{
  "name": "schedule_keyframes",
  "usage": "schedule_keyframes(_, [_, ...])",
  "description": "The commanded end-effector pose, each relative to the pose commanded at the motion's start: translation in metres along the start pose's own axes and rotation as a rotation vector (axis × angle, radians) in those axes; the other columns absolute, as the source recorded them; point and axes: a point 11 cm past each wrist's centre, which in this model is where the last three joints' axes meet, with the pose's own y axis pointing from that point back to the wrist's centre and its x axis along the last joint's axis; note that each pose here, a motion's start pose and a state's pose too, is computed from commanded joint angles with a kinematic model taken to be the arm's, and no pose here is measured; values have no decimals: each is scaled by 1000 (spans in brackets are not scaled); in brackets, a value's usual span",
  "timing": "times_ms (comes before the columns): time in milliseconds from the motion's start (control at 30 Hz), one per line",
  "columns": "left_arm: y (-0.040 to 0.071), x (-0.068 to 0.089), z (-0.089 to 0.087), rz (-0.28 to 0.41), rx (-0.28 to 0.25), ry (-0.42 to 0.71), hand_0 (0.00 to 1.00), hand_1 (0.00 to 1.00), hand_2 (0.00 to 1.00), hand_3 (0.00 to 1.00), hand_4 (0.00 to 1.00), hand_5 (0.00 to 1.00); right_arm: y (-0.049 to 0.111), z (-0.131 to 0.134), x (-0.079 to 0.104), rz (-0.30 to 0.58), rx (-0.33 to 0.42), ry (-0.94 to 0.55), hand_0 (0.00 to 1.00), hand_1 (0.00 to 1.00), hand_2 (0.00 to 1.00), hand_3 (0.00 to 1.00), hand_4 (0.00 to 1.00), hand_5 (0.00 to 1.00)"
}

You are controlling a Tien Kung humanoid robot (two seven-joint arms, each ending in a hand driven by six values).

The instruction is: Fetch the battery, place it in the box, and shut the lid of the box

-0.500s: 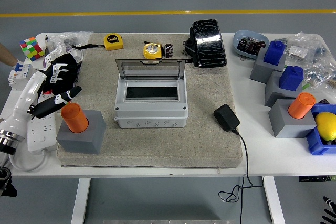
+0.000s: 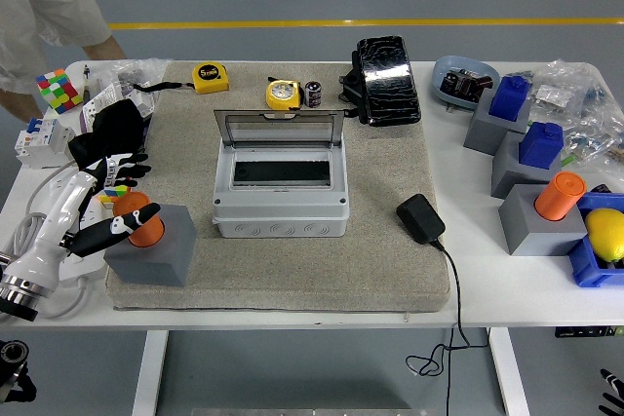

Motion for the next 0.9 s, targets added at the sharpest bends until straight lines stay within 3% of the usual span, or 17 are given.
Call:
schedule_keyframes(133, [0,-6,1,-8,-7,13,531,694,741,799,998,346,0,0,1,1,-1,-5,663,671,677,556,964,472])
schedule_keyframes(167, [-1,-7,1,-8,-8,15,418,602,654,756,998,164,0,0,1,2,-1,-7,664,671,677,556,963,470])
schedule_keyframes(333, [-3,-10,4,7,-26,31,418,602,654,756,998,164,0,1,1,1,-3,-13,664,671,677,556,963,470])
schedule_keyframes(367, [-3,-11,4,11,-29,34,371,483,541,680,998,2,0,1,1,1,-3,-14,666,670,677,555,963,469])
schedule_keyframes(533, [-7,-16,3,38,-39,60,371,483,541,680,998,2,0,0,0,-1,0,-17,666,670,677,555,963,469])
schedule_keyframes(567, [-7,-18,3,42,-43,67,382,446,468,653,998,2,0,0,0,-1,0,-18,666,671,677,555,962,468])
schedule_keyframes(900, [-10,-27,4,60,-48,145,378,434,461,643,998,2,0,-1,-1,-3,1,-17,666,670,676,554,961,468])
